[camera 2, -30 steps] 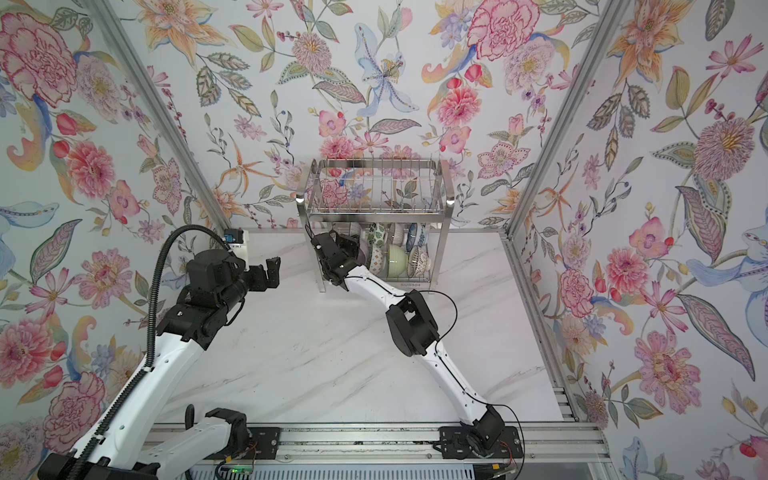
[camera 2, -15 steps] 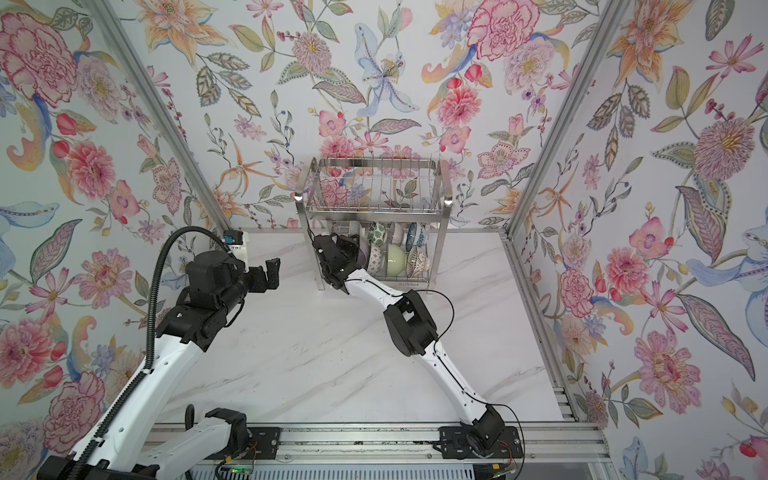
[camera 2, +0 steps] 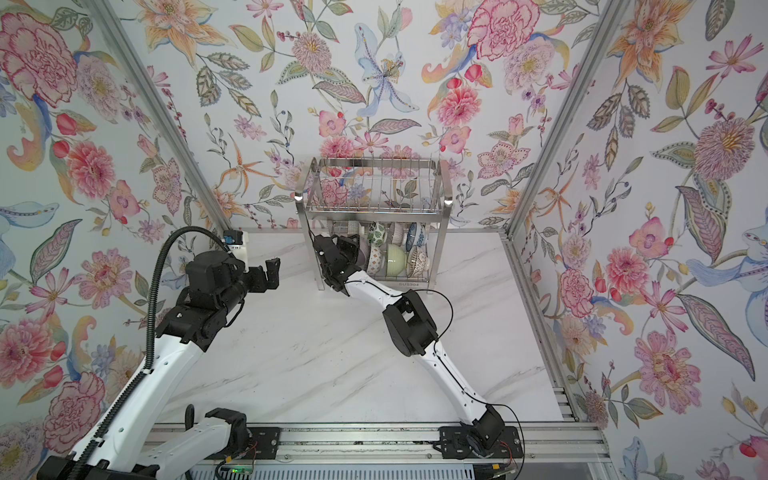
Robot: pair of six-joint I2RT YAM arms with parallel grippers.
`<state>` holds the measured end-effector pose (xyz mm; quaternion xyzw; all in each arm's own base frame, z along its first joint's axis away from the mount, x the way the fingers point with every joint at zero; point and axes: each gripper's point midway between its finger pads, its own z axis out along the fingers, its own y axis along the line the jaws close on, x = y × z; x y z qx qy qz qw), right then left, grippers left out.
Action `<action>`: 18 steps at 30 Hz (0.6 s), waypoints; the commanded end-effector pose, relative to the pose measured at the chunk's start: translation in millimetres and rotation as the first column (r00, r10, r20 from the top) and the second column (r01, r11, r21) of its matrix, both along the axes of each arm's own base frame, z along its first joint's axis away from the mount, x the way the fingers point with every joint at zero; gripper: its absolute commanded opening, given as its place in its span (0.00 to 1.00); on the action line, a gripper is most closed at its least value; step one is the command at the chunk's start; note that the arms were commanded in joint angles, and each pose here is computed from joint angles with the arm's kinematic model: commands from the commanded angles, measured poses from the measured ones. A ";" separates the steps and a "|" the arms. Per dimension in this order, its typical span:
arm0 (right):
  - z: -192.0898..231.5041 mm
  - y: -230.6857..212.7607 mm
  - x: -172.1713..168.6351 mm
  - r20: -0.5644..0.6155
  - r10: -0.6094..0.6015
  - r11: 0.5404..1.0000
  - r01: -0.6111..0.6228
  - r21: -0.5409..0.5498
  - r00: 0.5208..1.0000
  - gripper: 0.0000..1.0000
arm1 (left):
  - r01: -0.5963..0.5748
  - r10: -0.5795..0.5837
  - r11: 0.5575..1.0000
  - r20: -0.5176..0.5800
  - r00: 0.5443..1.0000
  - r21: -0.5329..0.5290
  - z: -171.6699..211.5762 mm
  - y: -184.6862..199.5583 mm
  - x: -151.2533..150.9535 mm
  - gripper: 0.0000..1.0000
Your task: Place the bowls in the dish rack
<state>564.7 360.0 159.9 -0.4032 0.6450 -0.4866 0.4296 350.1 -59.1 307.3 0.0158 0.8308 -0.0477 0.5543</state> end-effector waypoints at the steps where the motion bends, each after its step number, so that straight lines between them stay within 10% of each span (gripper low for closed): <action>1: -18.9 4.3 3.6 -0.031 0.050 0.999 -0.050 0.013 0.998 0.15 | -0.009 0.009 1.000 -0.008 1.000 -0.009 -3.9 3.5 -2.1 0.99; 18: 0.0 14.6 -8.3 -0.018 0.088 0.994 -0.087 0.070 0.996 0.20 | -0.007 0.007 1.000 -0.002 1.000 -0.017 -2.9 3.4 -5.5 0.99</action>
